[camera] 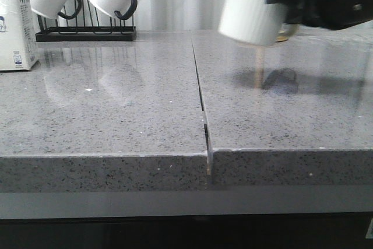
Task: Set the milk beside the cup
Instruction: 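Carry the mug toward the table center and set it down with the right gripper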
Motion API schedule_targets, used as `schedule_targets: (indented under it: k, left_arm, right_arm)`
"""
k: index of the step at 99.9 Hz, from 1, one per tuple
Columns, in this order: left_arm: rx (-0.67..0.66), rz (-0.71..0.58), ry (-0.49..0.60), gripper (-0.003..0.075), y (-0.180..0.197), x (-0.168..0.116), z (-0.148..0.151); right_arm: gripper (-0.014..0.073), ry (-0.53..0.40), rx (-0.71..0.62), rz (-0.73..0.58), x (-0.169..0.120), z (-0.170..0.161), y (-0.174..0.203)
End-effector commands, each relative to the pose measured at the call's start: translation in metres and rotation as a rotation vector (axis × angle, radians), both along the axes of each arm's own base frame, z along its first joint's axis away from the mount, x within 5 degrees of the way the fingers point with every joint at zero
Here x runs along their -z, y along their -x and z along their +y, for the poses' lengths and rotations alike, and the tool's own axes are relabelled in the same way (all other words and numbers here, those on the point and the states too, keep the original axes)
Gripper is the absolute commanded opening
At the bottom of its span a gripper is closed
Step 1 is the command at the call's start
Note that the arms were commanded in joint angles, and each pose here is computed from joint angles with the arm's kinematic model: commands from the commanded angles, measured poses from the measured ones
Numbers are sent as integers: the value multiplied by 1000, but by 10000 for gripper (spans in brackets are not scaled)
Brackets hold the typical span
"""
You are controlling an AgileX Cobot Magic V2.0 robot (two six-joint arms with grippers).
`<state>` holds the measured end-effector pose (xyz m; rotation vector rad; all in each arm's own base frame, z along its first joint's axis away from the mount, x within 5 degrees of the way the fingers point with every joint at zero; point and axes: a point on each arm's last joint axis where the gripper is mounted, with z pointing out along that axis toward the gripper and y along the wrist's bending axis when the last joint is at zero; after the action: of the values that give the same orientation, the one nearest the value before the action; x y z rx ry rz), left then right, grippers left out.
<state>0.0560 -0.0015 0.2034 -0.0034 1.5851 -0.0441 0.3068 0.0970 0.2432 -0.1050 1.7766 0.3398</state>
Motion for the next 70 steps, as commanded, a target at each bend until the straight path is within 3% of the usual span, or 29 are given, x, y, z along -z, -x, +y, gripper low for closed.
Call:
schedule_targets:
  k: [1,26,51,60,70]
  left_arm:
    - [1,-68,14,-21,1,5,0]
    - [1,-68,14,-21,1,5,0]
    - [1,-68,14,-21,1,5,0]
    - [1,-68,14,-21,1,5,0]
    - [1,-68,14,-21,1,5,0]
  right_arm:
    - [-59,-51,-27,-129,-22,15,-7]
    - [-59,-28,-101,-105,-8,50,-27]
    - [-47,-24,-101,-93,4,54,-36]
    - [7,-19,-101,-79,5,55,-36]
    - [151,-19,-101,-79,5,55,-36]
